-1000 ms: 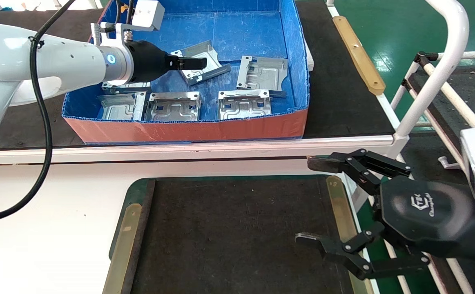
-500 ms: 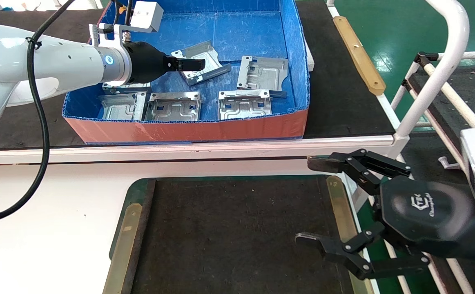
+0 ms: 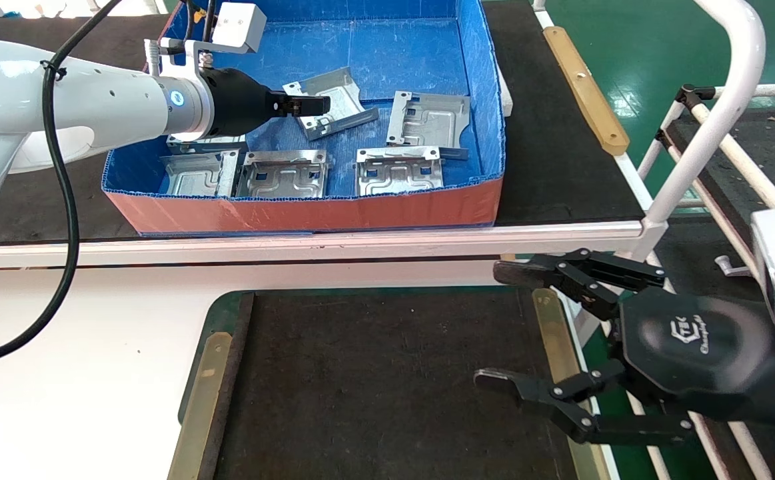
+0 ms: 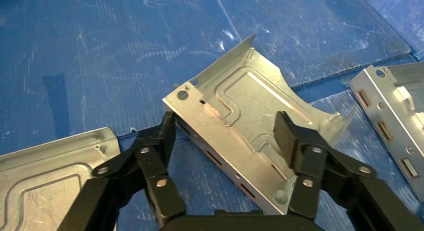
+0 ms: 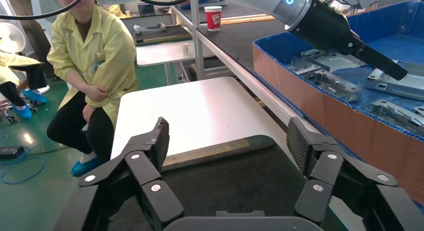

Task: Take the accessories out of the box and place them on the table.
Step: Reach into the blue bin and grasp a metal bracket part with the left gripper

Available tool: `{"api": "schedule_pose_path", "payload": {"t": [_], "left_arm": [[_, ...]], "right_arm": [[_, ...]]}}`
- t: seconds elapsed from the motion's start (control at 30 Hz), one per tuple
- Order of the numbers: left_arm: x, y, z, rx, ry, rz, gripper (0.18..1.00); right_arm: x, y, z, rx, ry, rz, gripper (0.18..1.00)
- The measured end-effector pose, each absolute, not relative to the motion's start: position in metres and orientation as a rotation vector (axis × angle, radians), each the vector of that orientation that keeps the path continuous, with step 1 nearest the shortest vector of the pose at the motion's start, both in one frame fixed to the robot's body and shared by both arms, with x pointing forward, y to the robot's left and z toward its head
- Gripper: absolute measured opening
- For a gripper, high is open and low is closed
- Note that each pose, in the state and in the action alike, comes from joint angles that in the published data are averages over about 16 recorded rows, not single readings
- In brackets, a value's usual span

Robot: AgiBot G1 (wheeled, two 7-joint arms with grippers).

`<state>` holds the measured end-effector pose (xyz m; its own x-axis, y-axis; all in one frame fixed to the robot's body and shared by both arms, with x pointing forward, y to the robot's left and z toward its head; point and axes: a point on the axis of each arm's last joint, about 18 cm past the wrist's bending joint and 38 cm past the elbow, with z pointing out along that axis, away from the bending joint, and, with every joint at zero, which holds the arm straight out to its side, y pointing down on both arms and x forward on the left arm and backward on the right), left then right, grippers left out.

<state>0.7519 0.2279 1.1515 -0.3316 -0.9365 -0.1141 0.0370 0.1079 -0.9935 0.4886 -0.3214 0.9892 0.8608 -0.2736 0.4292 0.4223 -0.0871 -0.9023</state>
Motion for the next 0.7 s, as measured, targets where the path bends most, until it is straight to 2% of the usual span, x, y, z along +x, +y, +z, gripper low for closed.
{"api": "schedule_pose_path", "payload": {"t": [0.17, 0.37, 0.47, 0.7], "left_arm": [[0.7518, 0.2279, 1.1513, -0.93, 1.491, -1.372, 0.697], [0.7518, 0.2278, 1.1512, -0.93, 1.492, -1.373, 0.546], [0.7517, 0.2276, 1.1512, -0.93, 1.493, -1.373, 0.469], [0.7512, 0.2286, 1.1516, -0.929, 1.492, -1.374, 0.351]], "right_arm": [[0.4886, -0.3214, 0.9893, -1.554, -0.121, -0.581, 0.817], [0.4886, -0.3214, 0.9892, -1.554, -0.121, -0.581, 0.697], [0.4886, -0.3214, 0.9892, -1.554, -0.121, -0.581, 0.619], [0.4886, -0.3214, 0.9892, -1.554, -0.121, -0.581, 0.457]]}}
